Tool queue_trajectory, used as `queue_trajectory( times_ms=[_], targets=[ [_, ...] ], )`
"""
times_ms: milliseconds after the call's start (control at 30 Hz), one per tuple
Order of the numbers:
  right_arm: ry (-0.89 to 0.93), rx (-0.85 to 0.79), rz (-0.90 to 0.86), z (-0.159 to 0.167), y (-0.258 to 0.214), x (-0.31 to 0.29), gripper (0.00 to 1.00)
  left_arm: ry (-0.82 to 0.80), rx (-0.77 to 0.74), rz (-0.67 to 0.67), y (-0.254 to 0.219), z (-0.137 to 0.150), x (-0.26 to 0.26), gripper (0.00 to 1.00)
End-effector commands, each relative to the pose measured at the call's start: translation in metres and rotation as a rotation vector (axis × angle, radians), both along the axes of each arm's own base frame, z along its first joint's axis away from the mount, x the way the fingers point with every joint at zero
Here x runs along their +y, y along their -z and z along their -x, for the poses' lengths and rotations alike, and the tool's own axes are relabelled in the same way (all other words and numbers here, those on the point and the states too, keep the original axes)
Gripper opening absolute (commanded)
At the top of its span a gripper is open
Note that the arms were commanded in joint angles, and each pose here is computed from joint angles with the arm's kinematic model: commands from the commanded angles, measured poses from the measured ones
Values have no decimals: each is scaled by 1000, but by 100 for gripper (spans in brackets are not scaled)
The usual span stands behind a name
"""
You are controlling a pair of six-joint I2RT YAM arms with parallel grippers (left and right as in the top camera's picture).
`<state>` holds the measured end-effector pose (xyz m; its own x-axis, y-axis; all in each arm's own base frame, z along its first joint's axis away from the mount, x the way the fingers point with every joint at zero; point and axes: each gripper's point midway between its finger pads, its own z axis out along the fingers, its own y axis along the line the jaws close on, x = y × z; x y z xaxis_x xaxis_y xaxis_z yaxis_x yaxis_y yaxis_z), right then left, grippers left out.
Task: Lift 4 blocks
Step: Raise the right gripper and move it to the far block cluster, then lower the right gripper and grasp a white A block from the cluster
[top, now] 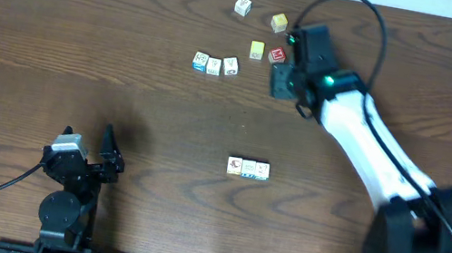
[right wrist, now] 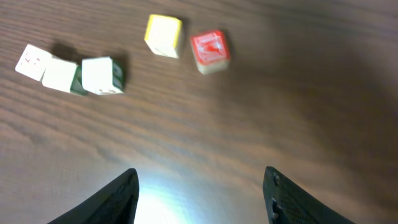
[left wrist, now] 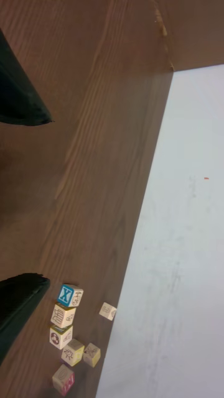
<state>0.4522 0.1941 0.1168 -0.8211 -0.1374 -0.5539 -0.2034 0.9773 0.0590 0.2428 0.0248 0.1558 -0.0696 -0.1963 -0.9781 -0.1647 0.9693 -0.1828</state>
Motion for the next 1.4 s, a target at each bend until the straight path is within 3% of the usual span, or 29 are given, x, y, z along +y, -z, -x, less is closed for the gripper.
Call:
queue_trajectory(
  times_ms=[0, 233, 567, 1367],
  targets=[
    [-62, -29, -8, -23, -5, 23, 60, -9, 57, -3, 19, 1, 2, 77],
    [-154, -1, -20, -46, 18, 55, 60, -9, 57, -3, 19, 1, 2, 77],
    [-264, 51, 43, -39, 65, 87, 61, -9, 57, -3, 19, 1, 2, 77],
    [-299, -6, 36, -48, 81, 108, 57, -9, 57, -3, 19, 1, 2, 77]
  ],
)
